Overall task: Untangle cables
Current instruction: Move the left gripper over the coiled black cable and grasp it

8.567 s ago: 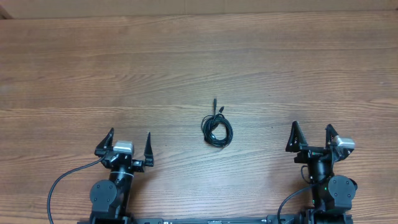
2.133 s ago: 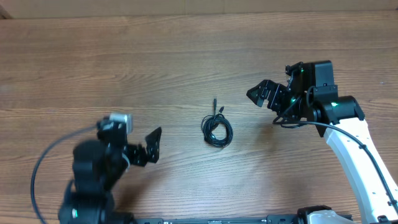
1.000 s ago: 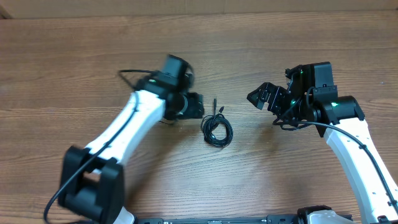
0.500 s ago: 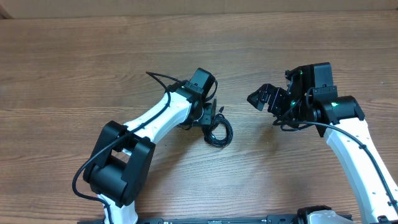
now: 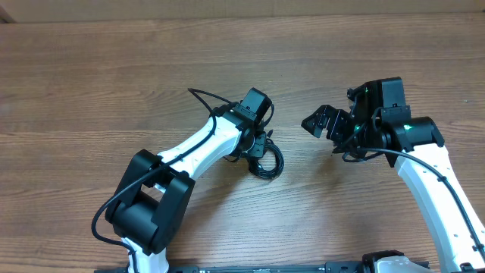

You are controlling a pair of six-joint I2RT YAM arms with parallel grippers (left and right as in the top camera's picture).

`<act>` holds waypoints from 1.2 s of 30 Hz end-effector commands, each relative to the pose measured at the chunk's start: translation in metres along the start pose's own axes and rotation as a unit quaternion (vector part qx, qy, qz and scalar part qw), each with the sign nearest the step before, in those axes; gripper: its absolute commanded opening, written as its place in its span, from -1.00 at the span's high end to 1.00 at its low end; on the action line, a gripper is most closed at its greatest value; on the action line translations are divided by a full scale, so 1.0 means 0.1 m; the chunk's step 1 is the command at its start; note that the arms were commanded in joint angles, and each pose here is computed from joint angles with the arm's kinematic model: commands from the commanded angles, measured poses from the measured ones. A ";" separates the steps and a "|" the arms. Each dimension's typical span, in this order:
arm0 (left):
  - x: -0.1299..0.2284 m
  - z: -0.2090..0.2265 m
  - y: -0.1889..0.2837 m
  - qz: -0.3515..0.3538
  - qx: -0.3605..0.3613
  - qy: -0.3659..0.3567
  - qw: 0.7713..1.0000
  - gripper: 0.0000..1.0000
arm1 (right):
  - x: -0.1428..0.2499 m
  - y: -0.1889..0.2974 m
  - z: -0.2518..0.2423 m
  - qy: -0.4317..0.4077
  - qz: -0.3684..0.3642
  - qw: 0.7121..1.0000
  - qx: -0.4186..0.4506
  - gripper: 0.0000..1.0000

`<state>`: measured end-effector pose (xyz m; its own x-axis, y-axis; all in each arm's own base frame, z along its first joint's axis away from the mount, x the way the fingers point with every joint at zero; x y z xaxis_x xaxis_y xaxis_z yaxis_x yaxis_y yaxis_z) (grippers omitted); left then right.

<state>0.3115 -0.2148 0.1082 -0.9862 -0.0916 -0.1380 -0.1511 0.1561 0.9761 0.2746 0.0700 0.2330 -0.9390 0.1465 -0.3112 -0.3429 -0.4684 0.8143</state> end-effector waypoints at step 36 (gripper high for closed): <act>-0.31 0.44 0.94 -0.044 0.030 0.084 0.995 0.91 | 0.09 -0.08 0.10 -0.117 0.025 0.993 -0.005 -0.47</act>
<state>0.3262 -0.1515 0.1760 -0.9518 -0.2688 -0.1479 -0.1975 0.1676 0.9659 0.2699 0.0747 0.2314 -0.9424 0.2617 -0.2084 -0.3135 -0.4736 0.8230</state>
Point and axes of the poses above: each gripper's point midway between its finger pads, its own y axis back along the fingers, its own z axis along the line the jaws close on, x = y × z, the point moved 9 cm from there along y, back along the fingers, and after that the axes turned 14 degrees about y, right-handed, at the moved point
